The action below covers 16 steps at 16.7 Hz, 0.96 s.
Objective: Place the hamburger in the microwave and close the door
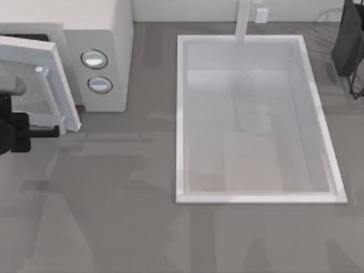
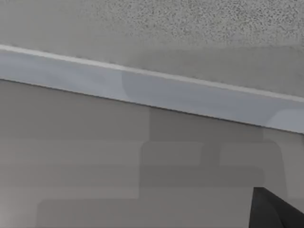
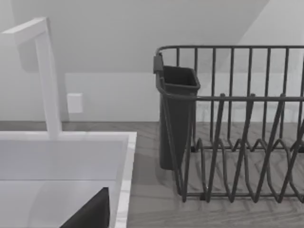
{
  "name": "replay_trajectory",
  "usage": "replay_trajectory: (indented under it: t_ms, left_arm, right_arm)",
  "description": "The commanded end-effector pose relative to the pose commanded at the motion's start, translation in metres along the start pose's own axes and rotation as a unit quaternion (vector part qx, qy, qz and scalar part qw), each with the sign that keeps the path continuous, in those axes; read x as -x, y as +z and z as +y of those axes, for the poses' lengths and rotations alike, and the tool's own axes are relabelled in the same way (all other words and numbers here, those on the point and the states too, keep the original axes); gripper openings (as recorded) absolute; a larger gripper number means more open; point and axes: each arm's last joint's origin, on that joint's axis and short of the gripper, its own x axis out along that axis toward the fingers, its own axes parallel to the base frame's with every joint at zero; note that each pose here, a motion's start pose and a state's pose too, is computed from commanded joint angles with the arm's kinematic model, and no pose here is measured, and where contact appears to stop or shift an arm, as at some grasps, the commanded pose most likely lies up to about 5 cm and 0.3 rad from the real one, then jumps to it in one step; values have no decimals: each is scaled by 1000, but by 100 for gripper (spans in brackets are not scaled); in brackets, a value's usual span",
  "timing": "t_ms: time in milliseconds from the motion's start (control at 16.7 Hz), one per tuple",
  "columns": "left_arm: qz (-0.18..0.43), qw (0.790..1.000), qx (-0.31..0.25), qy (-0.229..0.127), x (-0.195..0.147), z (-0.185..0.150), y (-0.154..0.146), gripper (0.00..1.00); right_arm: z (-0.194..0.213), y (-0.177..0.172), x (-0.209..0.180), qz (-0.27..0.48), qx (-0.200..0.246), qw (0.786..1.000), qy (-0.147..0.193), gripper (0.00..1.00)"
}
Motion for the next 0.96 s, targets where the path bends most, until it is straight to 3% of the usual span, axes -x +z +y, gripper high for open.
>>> replay_trajectory:
  t_ms: [360,720,960]
  left_arm:
    - [3,1000,1,1,-7,1,6,0]
    - [-3,1000,1,2,-61,1,55,0]
    - [1,1000,1,1,-77,1,63,0]
  right_arm:
    - [0,0,0,0,0,1000,0,100]
    - [0,0,0,0,0,1000,0,100]
    - [0,0,0,0,0,1000,0,100]
